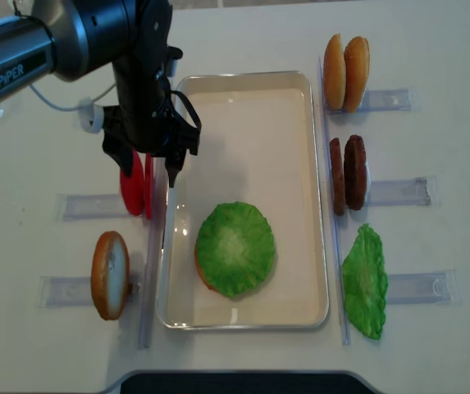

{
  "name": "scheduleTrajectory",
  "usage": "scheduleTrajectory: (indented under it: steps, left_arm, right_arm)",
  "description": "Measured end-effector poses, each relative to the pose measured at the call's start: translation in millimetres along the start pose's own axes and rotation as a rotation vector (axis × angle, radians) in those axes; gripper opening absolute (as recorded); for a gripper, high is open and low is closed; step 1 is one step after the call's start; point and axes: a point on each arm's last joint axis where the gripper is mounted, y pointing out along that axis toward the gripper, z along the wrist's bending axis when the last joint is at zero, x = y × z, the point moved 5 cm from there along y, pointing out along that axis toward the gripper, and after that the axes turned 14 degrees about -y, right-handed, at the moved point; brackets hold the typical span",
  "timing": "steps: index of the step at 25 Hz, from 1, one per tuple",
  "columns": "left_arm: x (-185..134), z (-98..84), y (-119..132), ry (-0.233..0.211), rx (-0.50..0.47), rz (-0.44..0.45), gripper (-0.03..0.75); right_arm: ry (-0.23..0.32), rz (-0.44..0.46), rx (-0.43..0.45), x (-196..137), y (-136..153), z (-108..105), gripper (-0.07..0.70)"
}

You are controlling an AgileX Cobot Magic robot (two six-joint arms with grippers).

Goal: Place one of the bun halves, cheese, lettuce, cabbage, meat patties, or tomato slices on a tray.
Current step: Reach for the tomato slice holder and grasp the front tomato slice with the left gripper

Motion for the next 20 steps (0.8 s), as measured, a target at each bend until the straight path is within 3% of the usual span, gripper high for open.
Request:
scheduleTrajectory:
  steps: [9,12,16,20]
  left_arm:
    - [1,0.2,6,0.014,0.025,0.001,0.576]
    - [1,-1.8,12,0.019,0.035,0.016,0.544]
    - [0,-2.9,18,0.023,0.044,0.026,0.398]
    - [1,-2.9,18,0.028,0.047,0.026,0.154]
  right_arm:
    - [0.0,0.0,0.0,0,0,0,0.54]
    - [0.0,0.0,0.0,0,0,0,0.54]
    - [0.0,0.0,0.0,0,0,0,0.54]
    - [0.0,0.0,0.0,0,0,0,0.54]
